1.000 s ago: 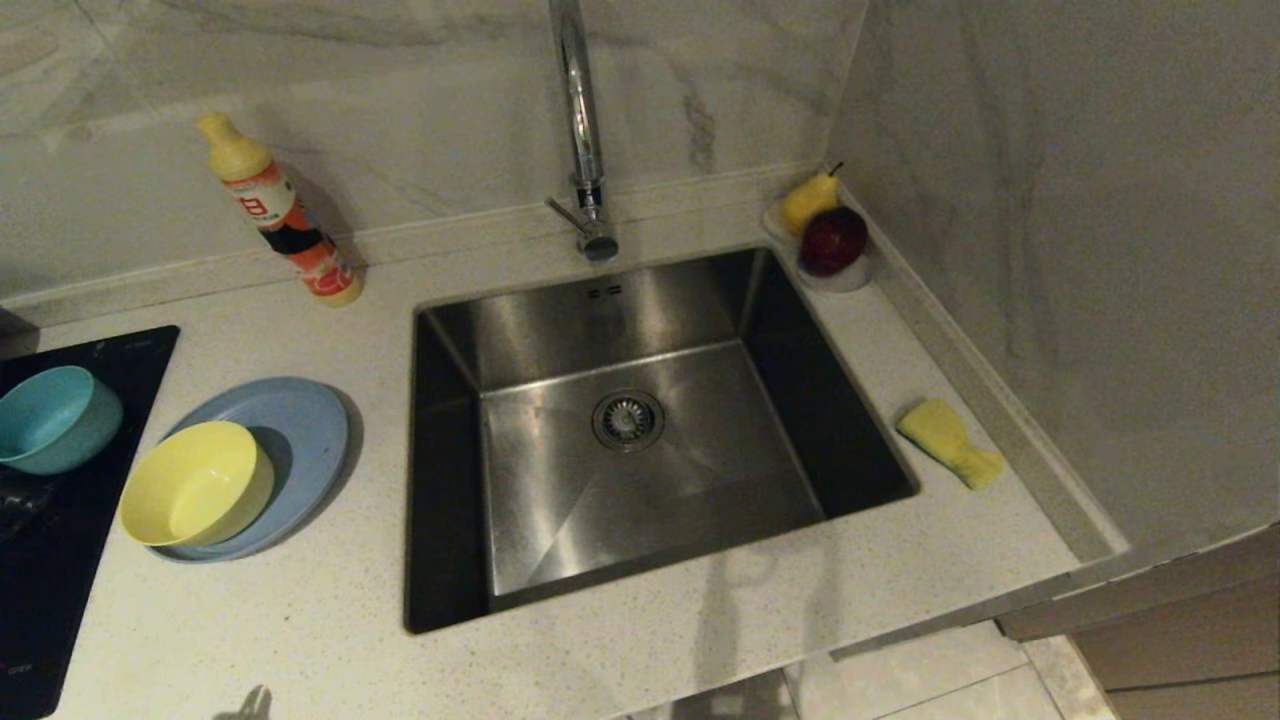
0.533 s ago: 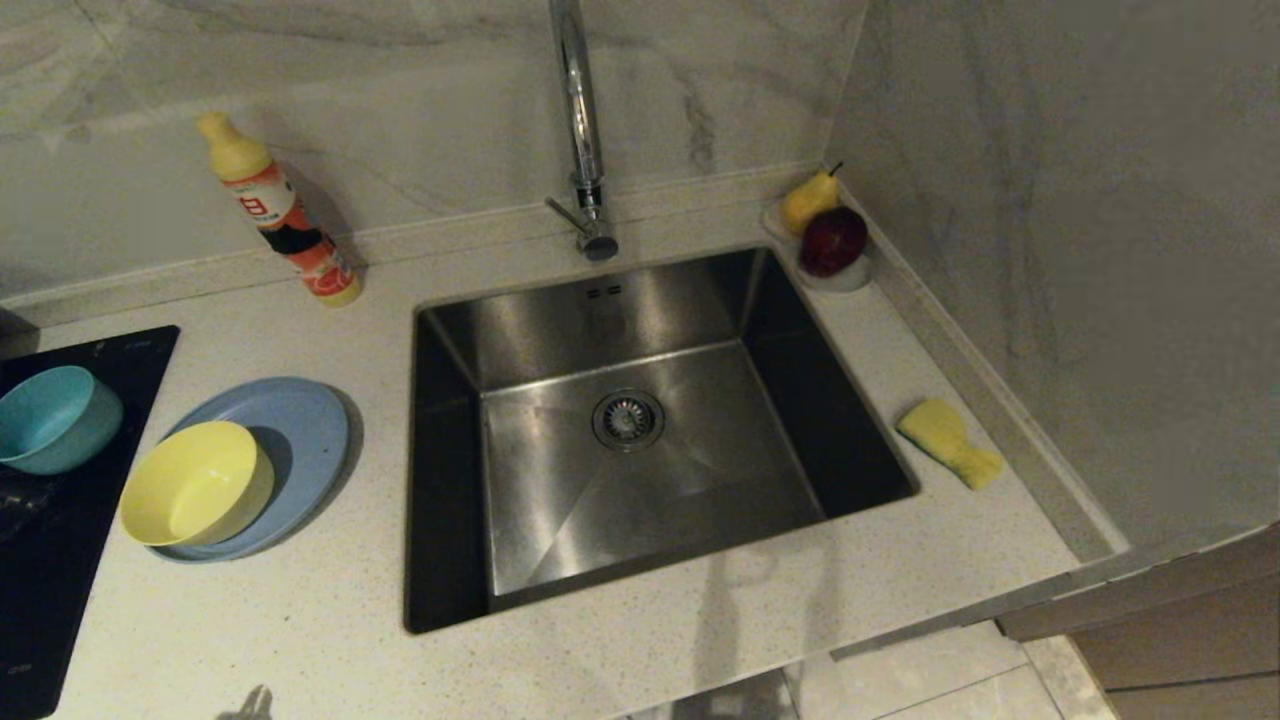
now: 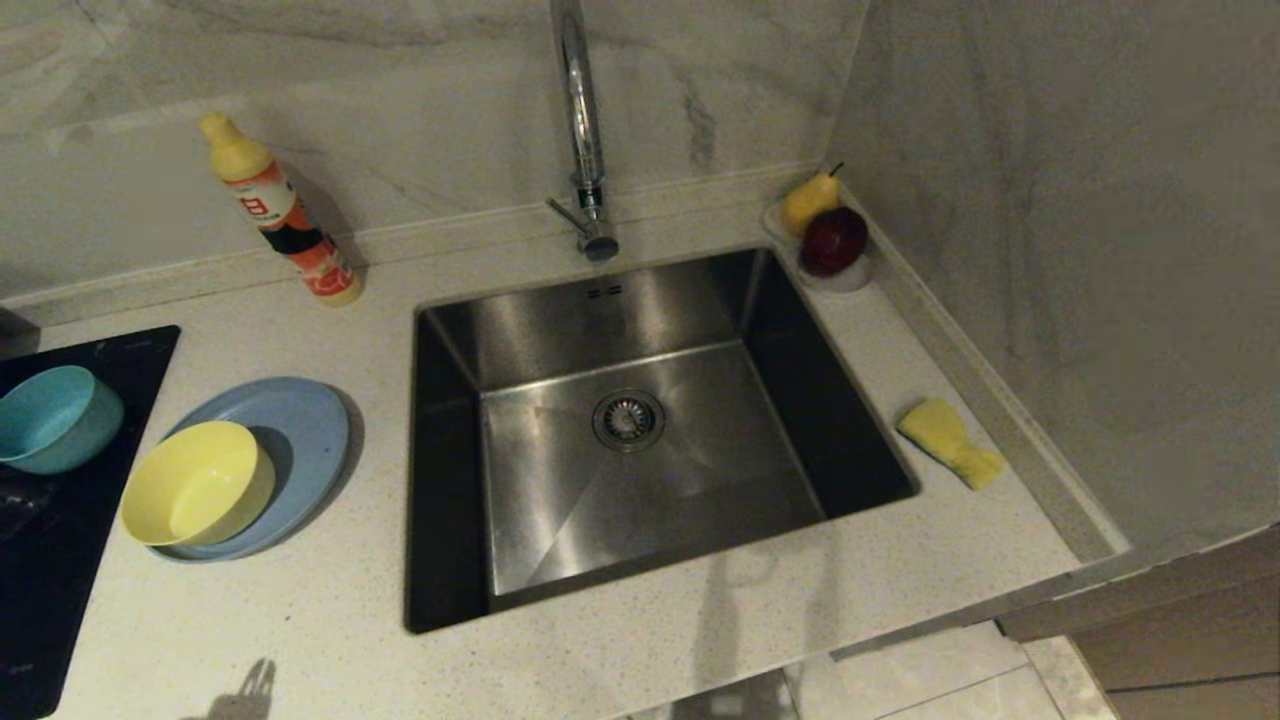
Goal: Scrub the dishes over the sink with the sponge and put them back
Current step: Grab the dish soap
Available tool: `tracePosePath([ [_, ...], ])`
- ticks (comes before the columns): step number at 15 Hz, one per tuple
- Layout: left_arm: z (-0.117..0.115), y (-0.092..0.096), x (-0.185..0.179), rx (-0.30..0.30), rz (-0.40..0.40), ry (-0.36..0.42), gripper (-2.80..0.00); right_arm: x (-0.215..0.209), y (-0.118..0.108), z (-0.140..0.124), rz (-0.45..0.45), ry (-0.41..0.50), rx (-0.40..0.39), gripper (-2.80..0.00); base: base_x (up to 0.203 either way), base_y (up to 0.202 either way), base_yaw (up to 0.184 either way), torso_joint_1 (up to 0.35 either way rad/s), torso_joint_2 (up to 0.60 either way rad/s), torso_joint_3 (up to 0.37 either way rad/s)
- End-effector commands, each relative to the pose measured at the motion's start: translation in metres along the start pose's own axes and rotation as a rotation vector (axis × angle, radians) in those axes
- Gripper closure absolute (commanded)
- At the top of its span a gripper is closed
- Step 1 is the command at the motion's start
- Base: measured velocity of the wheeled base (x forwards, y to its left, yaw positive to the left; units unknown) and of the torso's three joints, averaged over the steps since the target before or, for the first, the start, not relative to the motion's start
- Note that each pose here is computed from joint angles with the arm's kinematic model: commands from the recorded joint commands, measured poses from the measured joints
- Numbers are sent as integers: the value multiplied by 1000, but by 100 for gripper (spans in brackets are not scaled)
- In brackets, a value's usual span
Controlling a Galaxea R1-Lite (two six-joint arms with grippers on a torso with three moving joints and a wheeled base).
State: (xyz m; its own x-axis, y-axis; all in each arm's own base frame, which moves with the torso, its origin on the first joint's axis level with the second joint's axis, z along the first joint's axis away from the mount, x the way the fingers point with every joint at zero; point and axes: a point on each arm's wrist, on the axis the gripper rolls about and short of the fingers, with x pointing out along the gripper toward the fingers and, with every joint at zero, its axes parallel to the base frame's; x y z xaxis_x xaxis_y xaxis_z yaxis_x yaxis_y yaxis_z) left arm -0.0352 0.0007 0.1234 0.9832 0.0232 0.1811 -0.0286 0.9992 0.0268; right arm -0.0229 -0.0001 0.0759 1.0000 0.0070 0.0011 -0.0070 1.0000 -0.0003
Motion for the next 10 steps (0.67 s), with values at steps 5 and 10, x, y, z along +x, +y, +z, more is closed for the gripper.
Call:
tracePosePath([
  [5, 95, 1, 92, -31, -4, 208, 0, 0, 0, 0, 1, -2, 0, 0, 0, 0, 0, 0, 0, 0],
  [10, 82, -2, 239, -110, 102, 401, 0, 0, 0, 0, 1, -1, 0, 0, 0, 0, 0, 0, 0, 0],
])
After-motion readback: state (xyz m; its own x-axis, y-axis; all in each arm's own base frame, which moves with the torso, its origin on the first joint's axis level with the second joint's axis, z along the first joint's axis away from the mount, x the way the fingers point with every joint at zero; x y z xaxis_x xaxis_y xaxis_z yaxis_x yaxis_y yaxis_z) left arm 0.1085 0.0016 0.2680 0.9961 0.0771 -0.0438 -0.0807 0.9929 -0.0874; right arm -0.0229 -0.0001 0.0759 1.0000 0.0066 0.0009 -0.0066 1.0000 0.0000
